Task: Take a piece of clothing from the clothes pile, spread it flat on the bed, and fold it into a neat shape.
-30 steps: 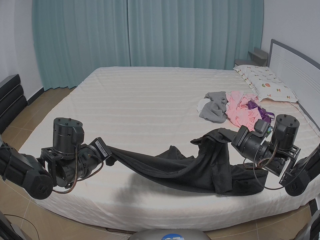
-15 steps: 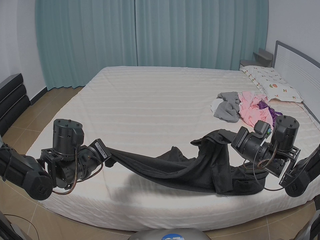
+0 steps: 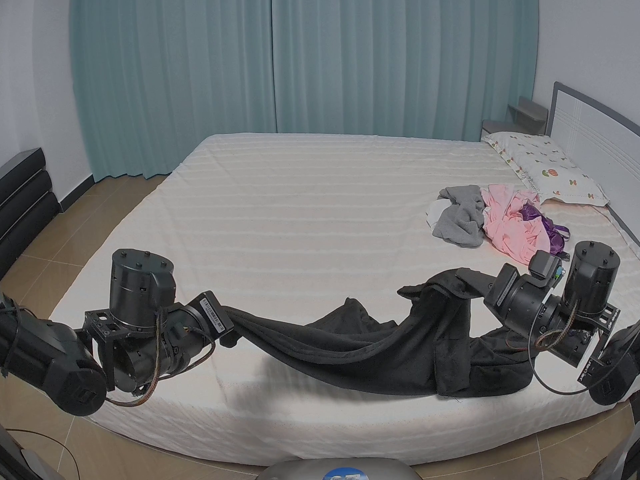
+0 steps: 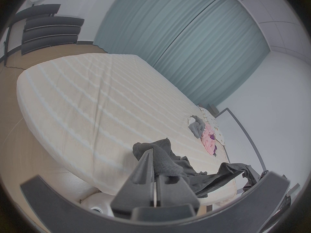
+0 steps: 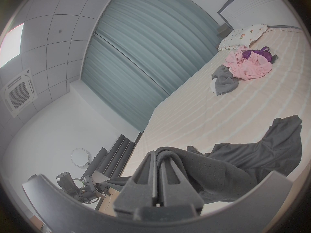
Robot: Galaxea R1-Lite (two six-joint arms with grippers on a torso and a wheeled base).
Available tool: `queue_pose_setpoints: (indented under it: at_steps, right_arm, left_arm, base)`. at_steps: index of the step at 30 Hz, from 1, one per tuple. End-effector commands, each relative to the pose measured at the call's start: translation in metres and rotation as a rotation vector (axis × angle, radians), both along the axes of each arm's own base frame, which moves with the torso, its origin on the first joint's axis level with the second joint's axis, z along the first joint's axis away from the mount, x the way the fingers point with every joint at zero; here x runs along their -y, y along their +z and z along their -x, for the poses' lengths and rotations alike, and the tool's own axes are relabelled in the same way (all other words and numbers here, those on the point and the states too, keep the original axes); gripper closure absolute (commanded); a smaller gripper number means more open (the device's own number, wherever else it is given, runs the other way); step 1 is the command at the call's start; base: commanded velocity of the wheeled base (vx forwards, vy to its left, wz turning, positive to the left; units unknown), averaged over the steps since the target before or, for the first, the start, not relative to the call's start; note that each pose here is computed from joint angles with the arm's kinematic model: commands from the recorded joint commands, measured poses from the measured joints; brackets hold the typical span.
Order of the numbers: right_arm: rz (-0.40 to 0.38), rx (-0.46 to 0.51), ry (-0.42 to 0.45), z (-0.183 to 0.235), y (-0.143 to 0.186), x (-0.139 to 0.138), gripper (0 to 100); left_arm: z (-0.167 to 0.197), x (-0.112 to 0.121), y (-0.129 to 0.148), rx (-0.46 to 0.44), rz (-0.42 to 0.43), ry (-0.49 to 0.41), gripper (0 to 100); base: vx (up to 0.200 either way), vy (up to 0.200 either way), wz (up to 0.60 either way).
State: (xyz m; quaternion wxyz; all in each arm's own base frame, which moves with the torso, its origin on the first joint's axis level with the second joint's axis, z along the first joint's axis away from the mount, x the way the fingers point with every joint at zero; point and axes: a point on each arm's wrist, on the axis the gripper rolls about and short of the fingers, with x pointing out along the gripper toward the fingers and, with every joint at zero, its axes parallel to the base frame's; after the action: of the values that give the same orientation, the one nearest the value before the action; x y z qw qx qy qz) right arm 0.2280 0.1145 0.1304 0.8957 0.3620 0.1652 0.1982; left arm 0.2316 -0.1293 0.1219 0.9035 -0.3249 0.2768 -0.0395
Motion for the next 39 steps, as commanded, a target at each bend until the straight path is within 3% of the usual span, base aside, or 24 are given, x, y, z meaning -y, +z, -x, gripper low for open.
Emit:
queue_pose_setpoints:
  at_steps: [1,10,15,20,21,23,24,27,31,35,39]
  right_arm:
    - [-0.009,0.019,0.003,0.017,0.007,0.008,100]
    - [-0.029,0.078,-0.013,0.045,0.022,0.02,100]
    - [-0.077,0.206,-0.012,0.072,0.053,0.032,100]
    - [-0.099,0.27,-0.024,0.088,0.075,0.041,100]
    - [-0.121,0.313,-0.052,0.098,0.094,0.047,100]
    - [-0.125,0.32,-0.059,0.1,0.098,0.048,100]
    - [-0.138,0.345,-0.078,0.105,0.115,0.052,100]
    - [-0.156,0.384,-0.097,0.104,0.138,0.055,100]
    - [-0.132,0.429,-0.185,0.086,0.161,0.061,100]
    - [-0.118,0.432,-0.236,0.056,0.174,0.059,100]
    - [-0.082,0.382,-0.24,0.025,0.167,0.049,100]
  left_arm:
    - [0.005,0.002,0.005,0.017,0.008,-0.015,100]
    - [0.023,-0.006,0.016,0.051,0.024,-0.02,100]
    - [0.05,-0.014,0.039,0.118,0.042,-0.027,100]
    - [0.067,-0.019,0.058,0.159,0.055,-0.038,100]
    - [0.074,-0.024,0.08,0.218,0.074,-0.034,100]
    - [0.076,-0.025,0.085,0.23,0.078,-0.033,100]
    - [0.078,-0.029,0.101,0.258,0.074,-0.03,100]
    - [0.074,-0.027,0.119,0.275,0.063,-0.031,100]
    - [0.057,-0.027,0.14,0.303,0.074,0.012,100]
    - [0.024,-0.018,0.143,0.289,0.058,0.054,100]
    - [-0.005,-0.006,0.137,0.258,0.037,0.064,100]
  base:
    - [0.0,0.0,0.0]
    - [-0.111,0.0,0.0]
    - [-0.16,0.0,0.0]
    - [0.0,0.0,0.0]
    - [0.0,0.0,0.0]
    - [0.0,0.0,0.0]
    - [0.0,0.0,0.0]
    - [0.0,0.0,0.0]
    - [0.0,0.0,0.0]
    - [0.0,0.0,0.0]
    - [0.0,0.0,0.0]
